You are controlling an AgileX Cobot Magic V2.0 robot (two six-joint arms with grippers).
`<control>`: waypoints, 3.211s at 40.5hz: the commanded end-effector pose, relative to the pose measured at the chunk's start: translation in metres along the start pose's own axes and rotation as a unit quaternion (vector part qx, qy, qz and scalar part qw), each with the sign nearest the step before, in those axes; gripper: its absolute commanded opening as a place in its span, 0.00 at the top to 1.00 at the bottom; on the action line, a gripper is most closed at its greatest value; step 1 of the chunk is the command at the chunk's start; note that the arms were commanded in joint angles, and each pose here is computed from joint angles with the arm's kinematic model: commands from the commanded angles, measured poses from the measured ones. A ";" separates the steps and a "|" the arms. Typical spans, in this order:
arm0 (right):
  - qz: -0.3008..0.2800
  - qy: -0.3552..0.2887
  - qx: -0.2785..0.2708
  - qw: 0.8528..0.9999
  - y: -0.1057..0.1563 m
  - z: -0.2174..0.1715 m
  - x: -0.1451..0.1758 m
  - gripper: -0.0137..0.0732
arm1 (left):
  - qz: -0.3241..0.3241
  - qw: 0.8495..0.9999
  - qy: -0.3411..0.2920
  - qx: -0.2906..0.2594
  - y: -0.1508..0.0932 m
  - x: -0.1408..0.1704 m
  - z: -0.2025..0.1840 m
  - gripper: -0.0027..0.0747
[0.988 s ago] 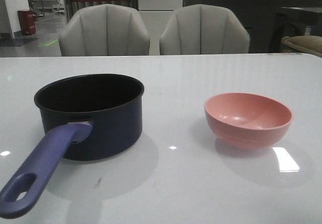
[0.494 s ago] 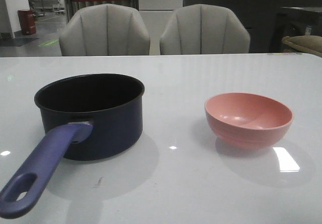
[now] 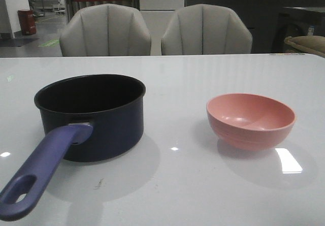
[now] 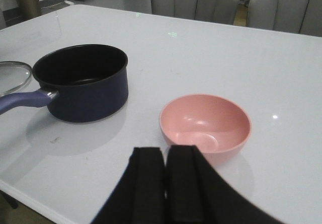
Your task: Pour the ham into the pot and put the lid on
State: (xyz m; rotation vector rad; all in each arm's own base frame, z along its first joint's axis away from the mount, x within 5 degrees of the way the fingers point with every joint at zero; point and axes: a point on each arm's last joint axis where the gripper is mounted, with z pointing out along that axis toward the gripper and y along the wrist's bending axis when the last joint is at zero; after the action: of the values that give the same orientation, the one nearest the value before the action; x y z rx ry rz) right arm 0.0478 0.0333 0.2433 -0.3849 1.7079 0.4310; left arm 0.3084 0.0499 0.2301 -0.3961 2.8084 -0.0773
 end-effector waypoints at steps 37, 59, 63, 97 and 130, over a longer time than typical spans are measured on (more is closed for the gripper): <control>0.000 -0.042 0.011 0.999 -0.002 -0.002 -0.015 0.68 | 0.004 0.998 0.059 0.005 -0.005 -0.022 0.043 0.50; 0.000 -0.042 0.011 0.999 -0.002 -0.002 -0.015 0.68 | 0.002 0.999 0.044 0.012 -0.007 -0.022 0.029 0.54; 0.000 -0.042 0.011 0.999 -0.002 -0.002 -0.015 0.68 | 0.004 0.999 0.040 0.014 -0.008 -0.022 0.025 0.54; 0.000 -0.042 0.011 0.999 -0.002 -0.002 -0.015 0.68 | 0.053 0.996 0.068 0.020 -0.009 -0.010 -0.001 0.26; 0.000 -0.042 0.011 0.999 -0.002 -0.002 -0.015 0.68 | 0.077 0.993 0.091 0.018 -0.018 0.034 0.018 0.23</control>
State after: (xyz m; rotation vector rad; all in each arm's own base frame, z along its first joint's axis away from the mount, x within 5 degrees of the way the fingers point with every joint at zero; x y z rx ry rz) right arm 0.0478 0.0333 0.2433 -0.3849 1.7079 0.4310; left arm 0.2885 0.0249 0.2056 -0.1507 3.0303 -0.1160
